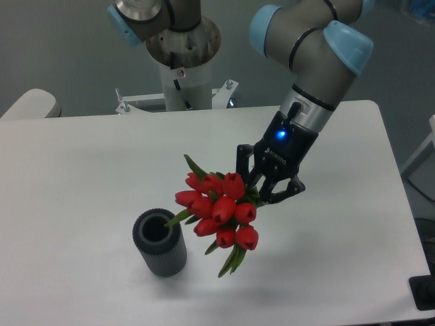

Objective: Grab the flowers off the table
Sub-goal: 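Lift the red tulip bundle up and carry it over the grey vase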

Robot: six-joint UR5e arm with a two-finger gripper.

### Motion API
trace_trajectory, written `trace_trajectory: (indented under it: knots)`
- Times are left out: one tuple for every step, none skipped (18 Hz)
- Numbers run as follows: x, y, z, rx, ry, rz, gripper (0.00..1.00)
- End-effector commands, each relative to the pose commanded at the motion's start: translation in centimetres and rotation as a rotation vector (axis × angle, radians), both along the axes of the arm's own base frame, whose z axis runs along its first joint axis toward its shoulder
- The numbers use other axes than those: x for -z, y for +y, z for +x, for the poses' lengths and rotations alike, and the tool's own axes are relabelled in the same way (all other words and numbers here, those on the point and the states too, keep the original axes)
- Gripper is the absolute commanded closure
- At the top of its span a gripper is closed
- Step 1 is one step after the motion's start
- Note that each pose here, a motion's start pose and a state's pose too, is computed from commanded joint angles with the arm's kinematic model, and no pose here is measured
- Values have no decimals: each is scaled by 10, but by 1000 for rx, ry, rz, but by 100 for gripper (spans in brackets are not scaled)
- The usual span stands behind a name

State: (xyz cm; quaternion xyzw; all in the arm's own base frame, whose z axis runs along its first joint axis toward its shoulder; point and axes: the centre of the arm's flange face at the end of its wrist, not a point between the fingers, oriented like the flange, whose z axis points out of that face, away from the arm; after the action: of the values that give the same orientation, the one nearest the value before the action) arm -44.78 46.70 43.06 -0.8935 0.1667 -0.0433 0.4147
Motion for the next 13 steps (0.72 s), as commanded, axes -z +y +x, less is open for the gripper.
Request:
trace_trajectory:
  knots:
    - [3, 0, -2, 0, -1, -3, 74]
    - [3, 1, -4, -1, 0, -2, 74]
    - [0, 2, -6, -2, 4, -1, 74]
    - [-1, 2, -7, -2, 7, 0, 74]
    - [1, 3, -7, -1, 4, -1, 74]
    - [0, 4, -7, 1, 5, -1, 74]
    - [0, 6, -6, 3, 4, 0, 74]
    - [1, 7, -6, 3, 3, -1, 74]
    - [1, 9, -6, 5, 3, 0, 74]
    - [2, 9, -8, 5, 3, 0, 74]
    - [0, 10, -9, 2, 3, 1, 74]
    - [-1, 10, -8, 2, 1, 1, 74]
    - [0, 10, -8, 2, 2, -1, 74]
